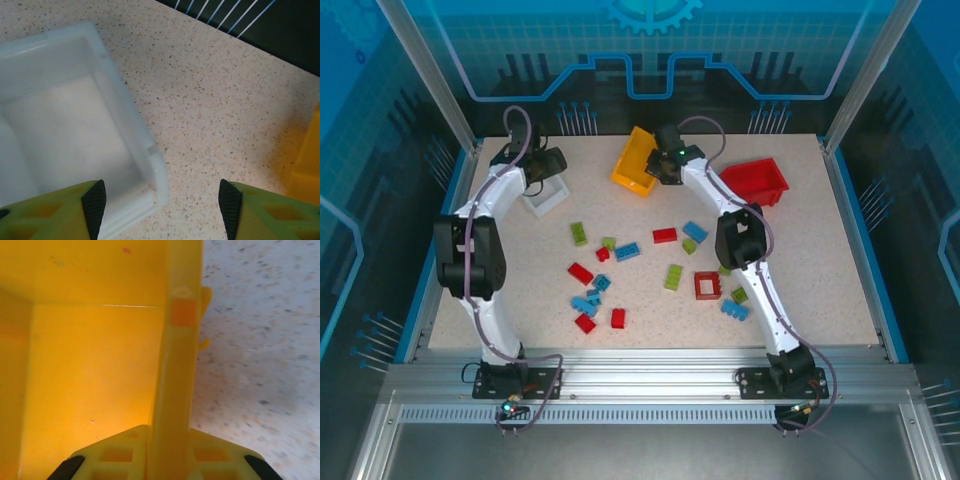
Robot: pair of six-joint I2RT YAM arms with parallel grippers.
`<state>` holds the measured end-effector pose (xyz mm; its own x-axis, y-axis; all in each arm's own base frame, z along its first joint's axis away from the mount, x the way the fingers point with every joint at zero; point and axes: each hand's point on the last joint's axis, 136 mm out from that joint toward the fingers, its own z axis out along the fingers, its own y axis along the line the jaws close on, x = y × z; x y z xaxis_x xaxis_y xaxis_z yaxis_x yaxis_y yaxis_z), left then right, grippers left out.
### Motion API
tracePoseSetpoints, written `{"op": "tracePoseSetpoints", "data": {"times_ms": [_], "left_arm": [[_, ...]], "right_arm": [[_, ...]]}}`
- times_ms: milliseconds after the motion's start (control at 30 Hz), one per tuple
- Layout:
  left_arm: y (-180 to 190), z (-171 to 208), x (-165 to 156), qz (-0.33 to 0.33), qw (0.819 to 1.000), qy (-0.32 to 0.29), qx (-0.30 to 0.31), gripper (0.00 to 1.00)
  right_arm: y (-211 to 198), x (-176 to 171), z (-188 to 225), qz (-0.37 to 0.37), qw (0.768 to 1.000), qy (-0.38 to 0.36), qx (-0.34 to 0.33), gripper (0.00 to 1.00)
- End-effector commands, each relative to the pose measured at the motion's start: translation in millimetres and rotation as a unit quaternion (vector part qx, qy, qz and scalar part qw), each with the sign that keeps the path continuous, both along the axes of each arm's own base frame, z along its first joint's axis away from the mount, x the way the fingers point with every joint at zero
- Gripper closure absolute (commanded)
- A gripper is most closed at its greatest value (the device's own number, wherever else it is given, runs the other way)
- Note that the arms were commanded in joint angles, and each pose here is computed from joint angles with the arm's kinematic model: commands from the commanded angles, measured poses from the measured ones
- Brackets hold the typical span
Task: Sort the legos into containers by color
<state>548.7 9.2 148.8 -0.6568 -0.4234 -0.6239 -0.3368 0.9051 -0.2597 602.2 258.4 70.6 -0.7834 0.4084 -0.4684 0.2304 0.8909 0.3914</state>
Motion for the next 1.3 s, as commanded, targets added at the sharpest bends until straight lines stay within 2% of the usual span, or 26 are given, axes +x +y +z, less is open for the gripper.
{"op": "tracePoseSetpoints", "data": {"times_ms": [0,233,333,433,600,700,800,867,1000,1267], "left_arm": [[13,-26,3,0.000,0.998,0.055,0.030,0.32],[20,-53,25,0.006,0.995,0.088,0.048,0.33],[21,-64,31,0.002,0.994,0.100,0.049,0.37],[15,-69,35,-0.008,0.994,0.100,0.039,0.52],[-5,-73,27,-0.041,0.993,0.105,0.017,0.84],[-28,-71,18,-0.069,0.992,0.102,-0.012,0.92],[-47,-71,2,-0.069,0.990,0.111,-0.051,1.00],[-64,-72,-10,-0.074,0.988,0.111,-0.080,1.00],[-102,-73,-34,-0.086,0.985,0.120,-0.095,1.00],[-174,-77,-57,-0.115,0.978,0.125,-0.123,1.00]], "right_arm": [[-17,-18,45,0.015,0.997,-0.015,-0.069,0.90],[-34,-43,55,0.046,0.992,-0.017,-0.118,0.93],[-36,-50,58,0.066,0.990,-0.015,-0.127,0.95],[-37,-55,56,0.081,0.987,-0.013,-0.135,0.95],[-44,-59,57,0.094,0.985,-0.014,-0.145,0.97],[-55,-60,56,0.093,0.983,-0.014,-0.157,0.98],[-69,-63,55,0.089,0.981,-0.009,-0.171,0.98],[-76,-65,55,0.089,0.981,-0.008,-0.174,0.98],[-78,-68,50,0.104,0.980,-0.007,-0.168,0.98],[-62,-64,28,0.139,0.981,0.010,-0.139,0.98]]}}
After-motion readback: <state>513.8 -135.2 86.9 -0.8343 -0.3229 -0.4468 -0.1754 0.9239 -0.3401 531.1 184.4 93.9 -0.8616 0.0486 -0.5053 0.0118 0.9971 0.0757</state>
